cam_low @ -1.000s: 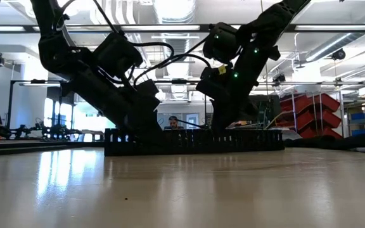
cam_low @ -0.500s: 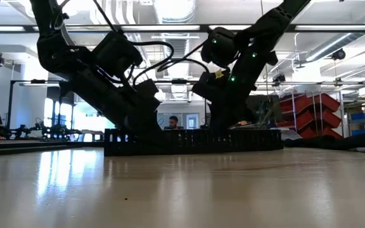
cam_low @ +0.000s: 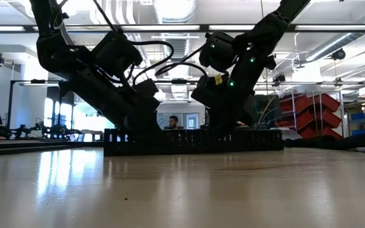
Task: Ziptie cables
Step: Put the zip tied cable wires into the cable duct
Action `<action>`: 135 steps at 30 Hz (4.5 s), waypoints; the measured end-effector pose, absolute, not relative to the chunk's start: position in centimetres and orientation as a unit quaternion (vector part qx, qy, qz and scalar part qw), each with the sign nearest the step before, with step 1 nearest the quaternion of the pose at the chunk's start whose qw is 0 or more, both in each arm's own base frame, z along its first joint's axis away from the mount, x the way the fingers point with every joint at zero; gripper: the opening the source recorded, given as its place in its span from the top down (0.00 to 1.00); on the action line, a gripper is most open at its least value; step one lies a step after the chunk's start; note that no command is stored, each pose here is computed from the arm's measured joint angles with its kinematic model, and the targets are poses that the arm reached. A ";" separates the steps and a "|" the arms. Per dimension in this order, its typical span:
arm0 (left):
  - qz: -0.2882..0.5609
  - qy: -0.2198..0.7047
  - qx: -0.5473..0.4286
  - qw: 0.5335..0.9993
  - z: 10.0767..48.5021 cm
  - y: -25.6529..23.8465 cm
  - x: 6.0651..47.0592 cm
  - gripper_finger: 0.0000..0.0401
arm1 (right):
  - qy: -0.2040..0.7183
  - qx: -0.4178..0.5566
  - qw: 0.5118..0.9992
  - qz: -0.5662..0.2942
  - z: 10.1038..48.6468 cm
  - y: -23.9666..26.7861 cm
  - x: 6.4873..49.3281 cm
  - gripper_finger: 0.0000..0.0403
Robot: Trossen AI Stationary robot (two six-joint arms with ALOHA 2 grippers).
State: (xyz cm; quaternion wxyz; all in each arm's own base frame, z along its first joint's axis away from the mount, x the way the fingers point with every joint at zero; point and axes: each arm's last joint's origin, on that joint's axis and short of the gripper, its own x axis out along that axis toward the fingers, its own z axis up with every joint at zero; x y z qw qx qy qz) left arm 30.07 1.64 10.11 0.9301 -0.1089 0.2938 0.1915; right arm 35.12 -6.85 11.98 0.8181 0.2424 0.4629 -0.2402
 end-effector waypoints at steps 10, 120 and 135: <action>0.189 0.297 -0.109 0.930 10.1 1.6 30.0 0.48 | 0.492 0.218 0.811 -0.229 13.5 -6.6 34.1 0.69; 0.190 0.297 -0.110 0.929 10.0 1.6 29.9 0.44 | 0.507 0.146 0.765 -0.369 15.8 -10.2 22.3 1.00; 0.189 0.299 -0.109 0.929 10.0 1.6 29.9 0.44 | 0.551 0.166 0.736 -0.356 14.2 -10.5 22.1 1.00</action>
